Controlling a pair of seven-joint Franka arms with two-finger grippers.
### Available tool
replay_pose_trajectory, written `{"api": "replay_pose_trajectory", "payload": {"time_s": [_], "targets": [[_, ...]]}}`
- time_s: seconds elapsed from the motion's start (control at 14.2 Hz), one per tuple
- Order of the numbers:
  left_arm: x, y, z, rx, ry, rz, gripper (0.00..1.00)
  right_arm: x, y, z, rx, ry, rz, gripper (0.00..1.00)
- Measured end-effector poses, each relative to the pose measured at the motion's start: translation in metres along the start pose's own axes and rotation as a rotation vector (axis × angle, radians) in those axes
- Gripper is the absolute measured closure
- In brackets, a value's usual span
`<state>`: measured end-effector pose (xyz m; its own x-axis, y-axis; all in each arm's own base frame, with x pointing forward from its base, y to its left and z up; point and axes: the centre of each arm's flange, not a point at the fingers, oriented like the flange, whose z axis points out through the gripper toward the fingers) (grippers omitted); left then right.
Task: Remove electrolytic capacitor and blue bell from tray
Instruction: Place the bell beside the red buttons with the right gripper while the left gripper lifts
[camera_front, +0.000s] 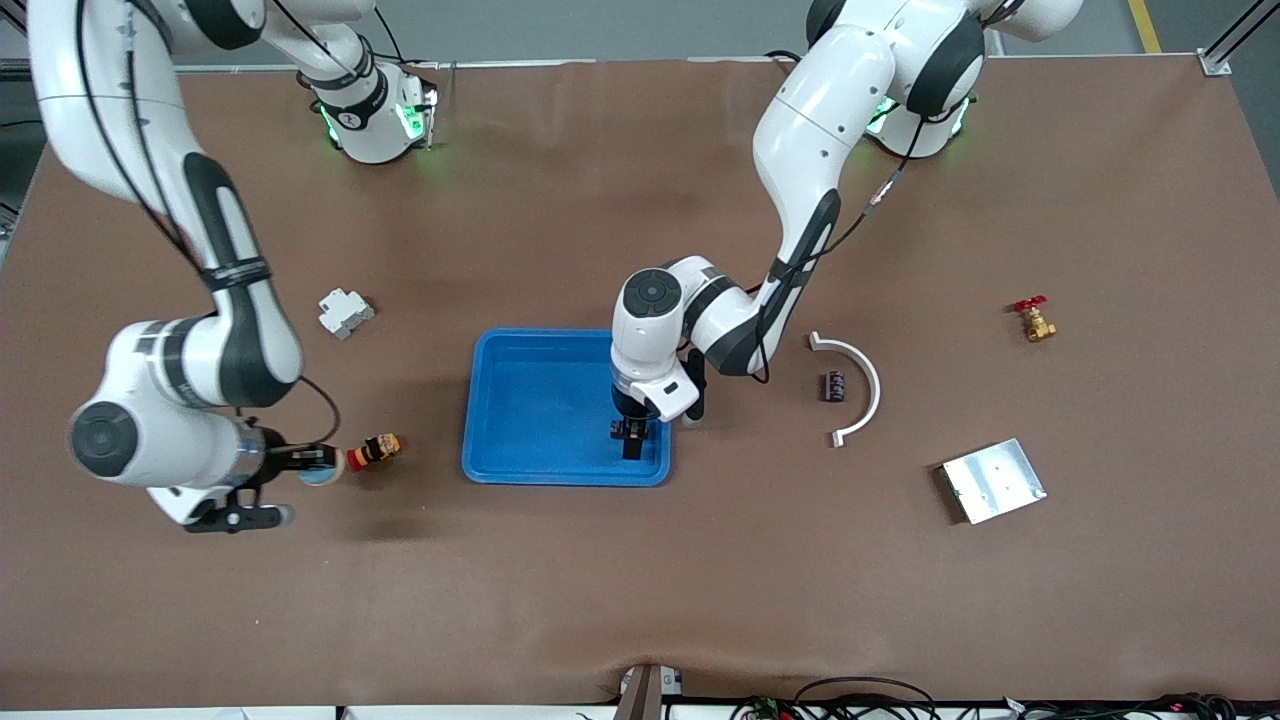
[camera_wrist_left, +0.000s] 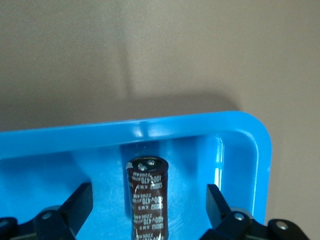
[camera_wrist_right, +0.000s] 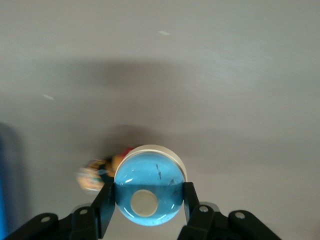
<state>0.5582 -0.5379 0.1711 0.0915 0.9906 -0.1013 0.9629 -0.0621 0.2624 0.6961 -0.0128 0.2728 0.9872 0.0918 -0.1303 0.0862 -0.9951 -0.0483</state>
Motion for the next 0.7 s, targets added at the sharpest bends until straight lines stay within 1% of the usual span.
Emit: {"api": "replay_pose_trajectory", "payload": {"time_s": [0.07, 0.21, 0.28, 0.49, 0.56, 0.7], "targets": [[-0.001, -0.001, 0.000, 0.000, 0.000, 0.003, 0.00, -0.005, 0.017, 0.010, 0.004, 0.000, -0.015, 0.40], [-0.004, -0.003, 0.000, -0.001, -0.002, 0.014, 0.20, -0.014, 0.034, 0.035, 0.002, 0.022, -0.043, 0.40], [-0.004, -0.003, -0.001, -0.002, -0.003, 0.020, 0.32, -0.018, 0.038, 0.047, 0.000, 0.035, -0.056, 0.40], [-0.004, -0.002, -0.001, -0.005, -0.005, 0.033, 0.63, -0.028, 0.042, 0.065, 0.012, 0.029, -0.061, 0.40], [-0.004, -0.002, -0.001, -0.007, -0.006, 0.041, 0.68, -0.028, 0.040, 0.067, 0.026, 0.028, -0.056, 0.40], [-0.004, -0.002, -0.001, -0.008, -0.006, 0.049, 0.68, -0.028, 0.034, 0.069, 0.045, 0.028, -0.052, 0.40]]}}
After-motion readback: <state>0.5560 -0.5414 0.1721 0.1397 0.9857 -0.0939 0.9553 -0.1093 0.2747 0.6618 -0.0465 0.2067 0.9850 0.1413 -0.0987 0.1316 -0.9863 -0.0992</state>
